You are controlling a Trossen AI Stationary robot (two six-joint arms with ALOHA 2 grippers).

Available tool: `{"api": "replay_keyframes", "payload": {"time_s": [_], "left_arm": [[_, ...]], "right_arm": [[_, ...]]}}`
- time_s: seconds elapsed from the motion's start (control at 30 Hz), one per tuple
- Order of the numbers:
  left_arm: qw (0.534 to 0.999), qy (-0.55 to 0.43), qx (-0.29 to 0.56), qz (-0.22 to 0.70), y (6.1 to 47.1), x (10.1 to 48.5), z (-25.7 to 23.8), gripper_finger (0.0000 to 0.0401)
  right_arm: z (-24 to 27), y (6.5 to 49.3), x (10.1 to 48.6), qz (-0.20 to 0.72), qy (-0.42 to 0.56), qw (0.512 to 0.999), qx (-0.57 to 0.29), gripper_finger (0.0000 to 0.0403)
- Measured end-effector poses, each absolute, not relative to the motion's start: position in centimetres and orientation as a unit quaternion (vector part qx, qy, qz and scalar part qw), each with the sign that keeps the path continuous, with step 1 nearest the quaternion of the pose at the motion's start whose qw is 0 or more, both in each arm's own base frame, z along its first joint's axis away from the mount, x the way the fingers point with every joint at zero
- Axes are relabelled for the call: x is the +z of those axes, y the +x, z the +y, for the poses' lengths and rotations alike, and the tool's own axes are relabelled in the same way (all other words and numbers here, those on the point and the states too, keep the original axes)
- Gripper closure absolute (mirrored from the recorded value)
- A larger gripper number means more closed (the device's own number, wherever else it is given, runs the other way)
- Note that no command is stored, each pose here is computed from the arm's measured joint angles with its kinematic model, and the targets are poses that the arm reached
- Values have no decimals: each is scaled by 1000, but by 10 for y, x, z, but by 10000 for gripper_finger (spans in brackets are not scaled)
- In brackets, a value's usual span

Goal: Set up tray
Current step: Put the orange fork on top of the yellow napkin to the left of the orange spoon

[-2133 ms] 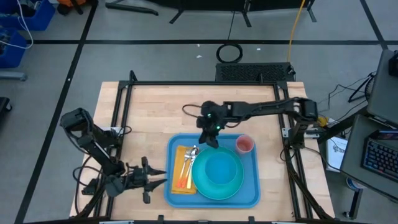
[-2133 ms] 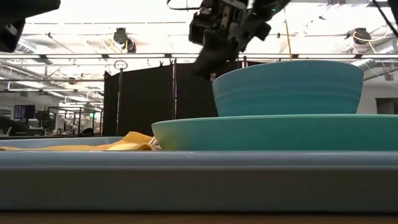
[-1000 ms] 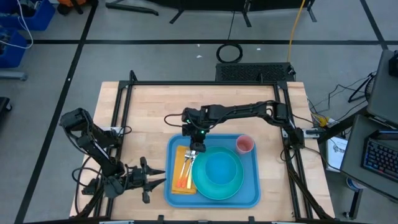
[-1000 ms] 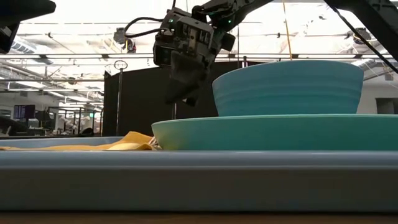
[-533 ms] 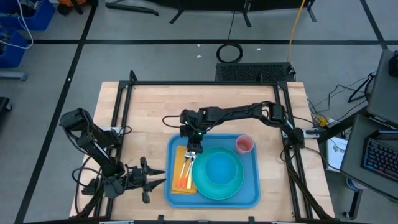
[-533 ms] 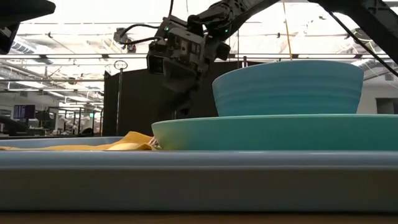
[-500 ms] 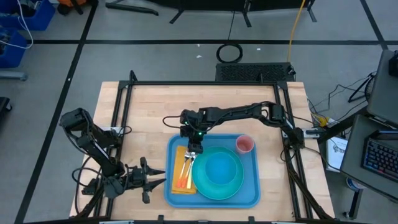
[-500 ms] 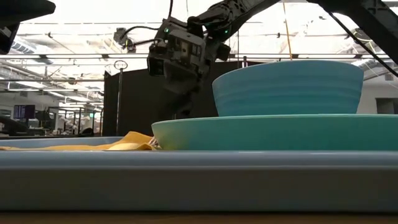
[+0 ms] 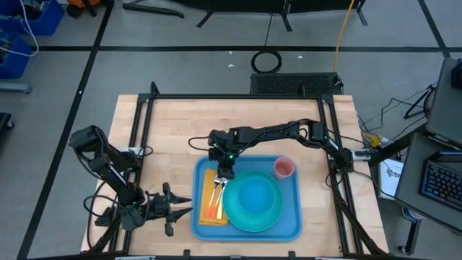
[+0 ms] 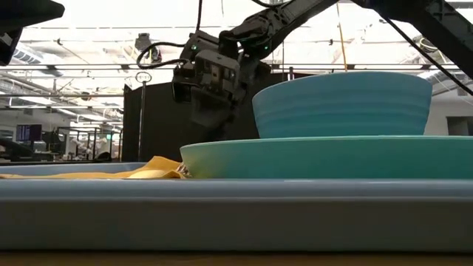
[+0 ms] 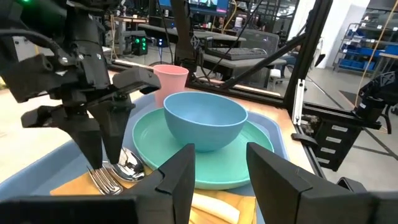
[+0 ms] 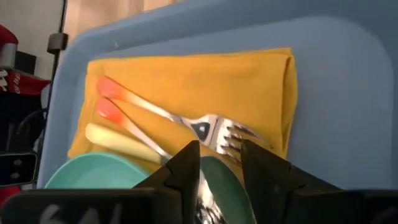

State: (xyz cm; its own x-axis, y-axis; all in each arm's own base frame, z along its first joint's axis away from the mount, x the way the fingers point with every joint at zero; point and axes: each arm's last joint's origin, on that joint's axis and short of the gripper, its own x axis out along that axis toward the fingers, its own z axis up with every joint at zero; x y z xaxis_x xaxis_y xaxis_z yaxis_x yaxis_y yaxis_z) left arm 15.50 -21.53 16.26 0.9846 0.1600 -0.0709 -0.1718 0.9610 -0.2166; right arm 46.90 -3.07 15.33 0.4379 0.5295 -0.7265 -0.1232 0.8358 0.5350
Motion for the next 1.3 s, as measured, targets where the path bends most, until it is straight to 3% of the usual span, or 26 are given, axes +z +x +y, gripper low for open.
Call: {"api": "replay_keyframes", "payload": {"time_s": [0.43,0.87,1.13,1.3], "left_arm": [[990,-109,84,28,155,162,-215,254],[990,-110,84,28,155,162,-215,254],[990,-111,84,28,155,162,-215,254],[990,-110,84,28,155,162,-215,254]], "right_arm": [[-30,469,153,490,215,819,207,326],[-30,470,153,487,210,821,210,400],[-30,470,153,486,216,821,206,401],[-30,471,159,476,214,827,207,379]]}}
